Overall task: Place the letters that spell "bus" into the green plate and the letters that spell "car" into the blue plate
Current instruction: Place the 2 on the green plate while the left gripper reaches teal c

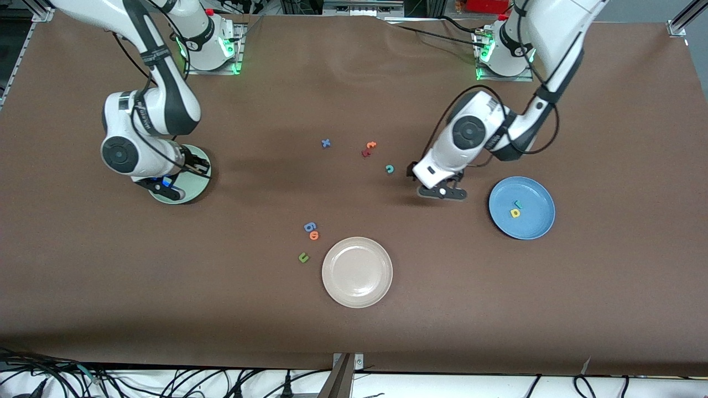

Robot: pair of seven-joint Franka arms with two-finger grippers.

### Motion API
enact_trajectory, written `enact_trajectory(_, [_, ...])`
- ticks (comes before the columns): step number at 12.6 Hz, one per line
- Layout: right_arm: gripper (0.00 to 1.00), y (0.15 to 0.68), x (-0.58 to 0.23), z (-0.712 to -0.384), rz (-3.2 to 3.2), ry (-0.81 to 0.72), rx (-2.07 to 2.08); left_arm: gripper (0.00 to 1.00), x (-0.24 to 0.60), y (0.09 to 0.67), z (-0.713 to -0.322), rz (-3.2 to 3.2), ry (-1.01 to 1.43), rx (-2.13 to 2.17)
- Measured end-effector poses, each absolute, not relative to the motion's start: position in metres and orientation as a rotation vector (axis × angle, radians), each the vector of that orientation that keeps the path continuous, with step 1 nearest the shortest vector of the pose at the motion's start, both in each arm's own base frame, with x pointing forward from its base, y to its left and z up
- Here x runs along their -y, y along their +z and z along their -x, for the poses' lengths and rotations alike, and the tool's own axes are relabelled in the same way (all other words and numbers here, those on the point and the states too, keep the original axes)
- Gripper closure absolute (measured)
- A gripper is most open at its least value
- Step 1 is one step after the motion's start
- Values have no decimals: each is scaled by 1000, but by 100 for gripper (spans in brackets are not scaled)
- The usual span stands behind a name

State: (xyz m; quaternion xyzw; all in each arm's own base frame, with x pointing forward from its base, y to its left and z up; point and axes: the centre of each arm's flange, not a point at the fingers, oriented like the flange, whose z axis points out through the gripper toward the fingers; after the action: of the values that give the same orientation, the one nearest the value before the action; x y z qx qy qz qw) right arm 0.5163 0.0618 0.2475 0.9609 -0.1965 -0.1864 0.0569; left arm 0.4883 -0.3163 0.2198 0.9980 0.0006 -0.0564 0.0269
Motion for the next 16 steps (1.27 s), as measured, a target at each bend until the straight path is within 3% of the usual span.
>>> enact_trajectory(5, [74,206,-29,-504,-2906,-694,495,0,375,201,-454,-3011,-145,-346])
enact_trajectory(10, [74,184,-26,-501,-2901,-725,469,4,401,185,-432,-2975,-162,-458])
enact_trajectory(13, [47,187,-26,-503,-2906,-717,469,14,402,182,-431,-2977,-169,-458])
enact_trajectory(16, [11,208,-28,-514,-2917,-699,467,19,401,178,-429,-3003,-142,-419])
